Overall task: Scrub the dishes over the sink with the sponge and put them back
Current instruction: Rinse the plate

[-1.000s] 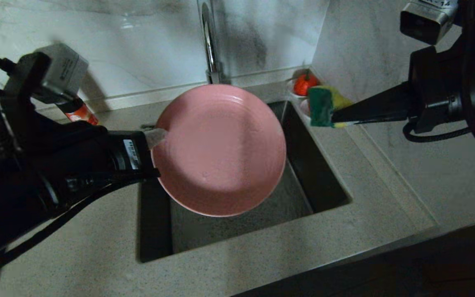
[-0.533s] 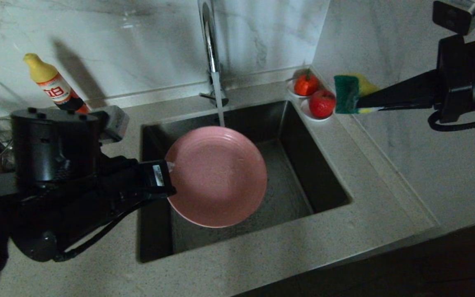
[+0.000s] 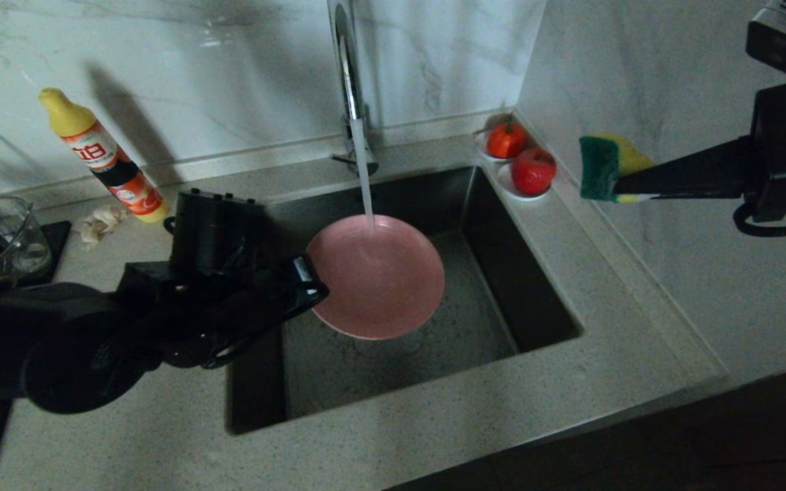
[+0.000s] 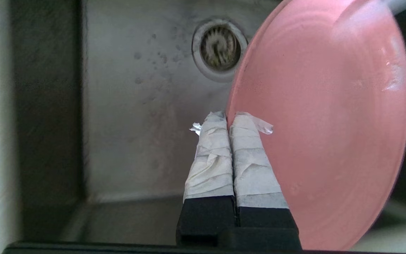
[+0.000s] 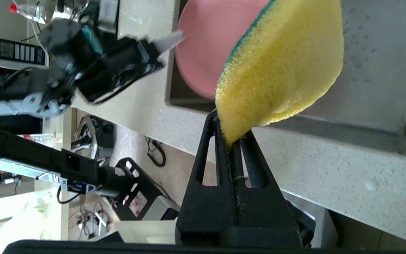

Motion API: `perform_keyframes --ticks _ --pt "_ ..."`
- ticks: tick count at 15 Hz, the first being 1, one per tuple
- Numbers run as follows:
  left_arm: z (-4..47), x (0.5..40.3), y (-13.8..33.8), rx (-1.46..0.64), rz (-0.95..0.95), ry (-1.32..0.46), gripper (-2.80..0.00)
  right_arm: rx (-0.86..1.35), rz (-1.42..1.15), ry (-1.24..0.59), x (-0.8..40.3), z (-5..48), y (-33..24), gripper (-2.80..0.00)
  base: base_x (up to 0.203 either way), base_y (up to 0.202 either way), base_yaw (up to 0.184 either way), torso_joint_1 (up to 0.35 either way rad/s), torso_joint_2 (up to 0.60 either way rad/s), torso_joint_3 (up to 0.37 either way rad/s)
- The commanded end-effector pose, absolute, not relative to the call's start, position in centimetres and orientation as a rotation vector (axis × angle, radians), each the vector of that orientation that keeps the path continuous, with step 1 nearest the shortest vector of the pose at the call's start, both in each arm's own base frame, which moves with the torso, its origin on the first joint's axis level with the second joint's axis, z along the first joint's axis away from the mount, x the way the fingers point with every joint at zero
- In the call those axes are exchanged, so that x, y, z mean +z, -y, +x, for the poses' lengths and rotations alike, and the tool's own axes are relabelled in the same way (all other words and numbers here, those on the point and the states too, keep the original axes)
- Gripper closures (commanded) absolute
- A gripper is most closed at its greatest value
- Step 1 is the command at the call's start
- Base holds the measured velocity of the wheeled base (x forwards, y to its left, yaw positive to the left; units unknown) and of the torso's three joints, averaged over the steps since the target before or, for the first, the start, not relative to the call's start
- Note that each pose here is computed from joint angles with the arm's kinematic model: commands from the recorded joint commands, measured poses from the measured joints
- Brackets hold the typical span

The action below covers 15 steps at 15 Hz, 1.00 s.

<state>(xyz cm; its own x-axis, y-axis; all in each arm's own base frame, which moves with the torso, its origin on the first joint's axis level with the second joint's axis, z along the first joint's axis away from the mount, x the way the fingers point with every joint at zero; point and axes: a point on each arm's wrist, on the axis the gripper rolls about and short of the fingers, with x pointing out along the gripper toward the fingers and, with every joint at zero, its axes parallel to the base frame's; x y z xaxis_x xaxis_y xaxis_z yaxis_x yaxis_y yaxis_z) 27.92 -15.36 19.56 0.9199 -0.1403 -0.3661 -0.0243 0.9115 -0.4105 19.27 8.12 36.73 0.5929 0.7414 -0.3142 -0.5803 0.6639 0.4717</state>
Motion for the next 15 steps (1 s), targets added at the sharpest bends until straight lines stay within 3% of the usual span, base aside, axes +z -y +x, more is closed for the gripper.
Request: perform_keyframes --ticks 1,7,15 --pt "31.2 17.9 16.3 -0.024 -0.43 -0.425 0.0 0.78 0.343 -0.545 36.0 19.3 -8.1 0.0 0.0 0.0 0.0 0.0 0.0 0.0" --pt "34.6 18.7 15.9 -0.008 -0.515 -0.372 0.0 0.786 0.343 -0.533 34.7 20.2 -8.4 0.0 0.0 0.0 0.0 0.0 0.0 0.0" --pt "34.5 17.9 16.4 -0.049 -0.531 -0.424 0.0 0.79 0.341 -0.519 35.0 20.0 -8.3 0.0 0.0 0.0 0.0 0.0 0.0 0.0"
